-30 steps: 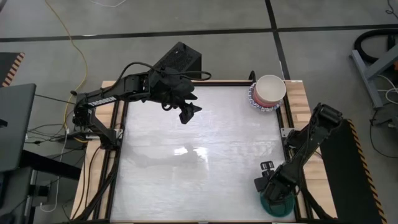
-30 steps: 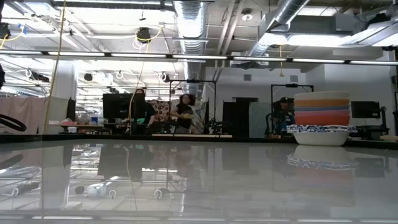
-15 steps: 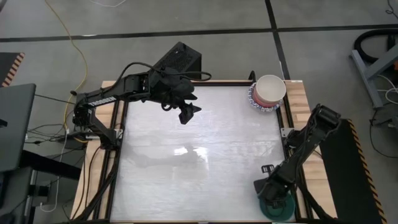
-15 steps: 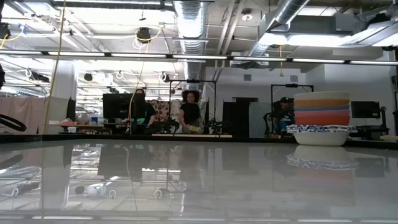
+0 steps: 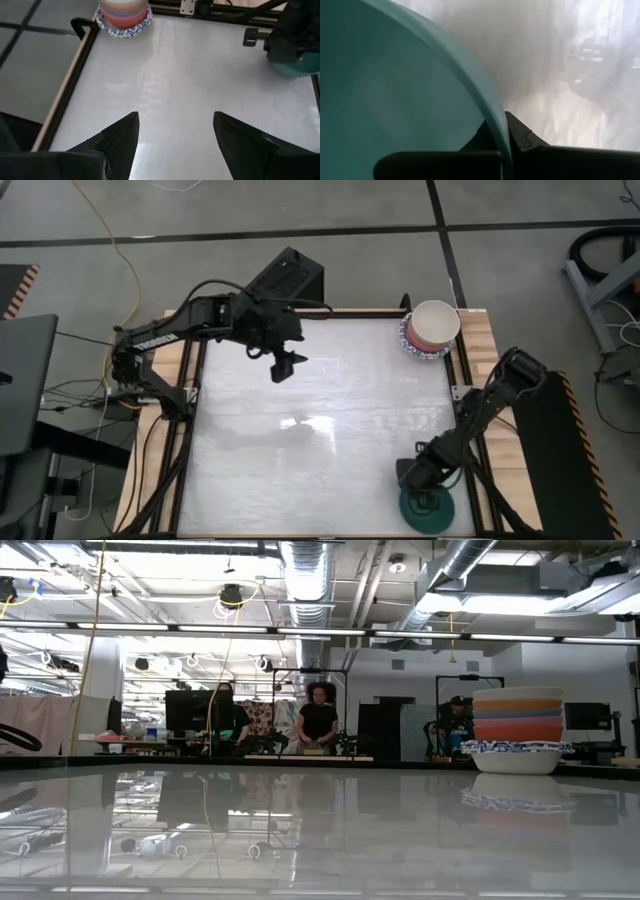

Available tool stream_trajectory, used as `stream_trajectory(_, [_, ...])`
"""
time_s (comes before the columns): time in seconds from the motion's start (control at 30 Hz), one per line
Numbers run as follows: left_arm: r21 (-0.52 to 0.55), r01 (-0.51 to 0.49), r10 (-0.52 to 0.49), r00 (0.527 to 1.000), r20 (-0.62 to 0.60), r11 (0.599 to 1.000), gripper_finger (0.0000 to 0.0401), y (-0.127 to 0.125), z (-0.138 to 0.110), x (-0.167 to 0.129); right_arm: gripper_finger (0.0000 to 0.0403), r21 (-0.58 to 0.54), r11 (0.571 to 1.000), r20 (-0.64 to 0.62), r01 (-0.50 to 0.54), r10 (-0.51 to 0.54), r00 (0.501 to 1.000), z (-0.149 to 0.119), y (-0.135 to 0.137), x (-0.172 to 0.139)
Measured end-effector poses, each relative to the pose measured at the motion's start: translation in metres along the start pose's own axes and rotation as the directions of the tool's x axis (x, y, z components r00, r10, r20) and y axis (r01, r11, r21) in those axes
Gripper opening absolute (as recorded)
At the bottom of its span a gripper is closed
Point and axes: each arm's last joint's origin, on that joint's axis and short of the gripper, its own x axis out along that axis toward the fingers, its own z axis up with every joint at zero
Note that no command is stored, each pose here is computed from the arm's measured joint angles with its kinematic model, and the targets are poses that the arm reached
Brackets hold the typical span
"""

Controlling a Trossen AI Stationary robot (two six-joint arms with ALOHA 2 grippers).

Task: Nest bowls inside each other
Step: Stack the green bowl on top of the white bowl

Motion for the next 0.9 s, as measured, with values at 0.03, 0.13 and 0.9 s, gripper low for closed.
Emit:
stream_trajectory(0.03, [0.012, 0.000, -0.001, 1.000, 0.004, 1.000, 0.0245, 0.001, 0.000, -0.004, 0.0008, 0.020, 1.000, 0.012, -0.007, 0.007, 1.000, 0.004, -0.002, -0.001])
stream_trajectory(0.13, [0.030, -0.007, 0.006, 1.000, 0.030, 1.000, 0.0245, 0.006, -0.002, -0.020, 0.0008, 0.085, 0.996, 0.053, -0.032, 0.028, 0.998, 0.017, -0.009, -0.005])
stream_trajectory(0.9, [0.050, -0.163, 0.151, 0.971, 0.188, 0.985, 0.0245, 0.023, -0.018, -0.111, 0.0008, 0.565, 0.814, 0.224, -0.137, 0.008, 0.975, 0.099, -0.101, -0.095])
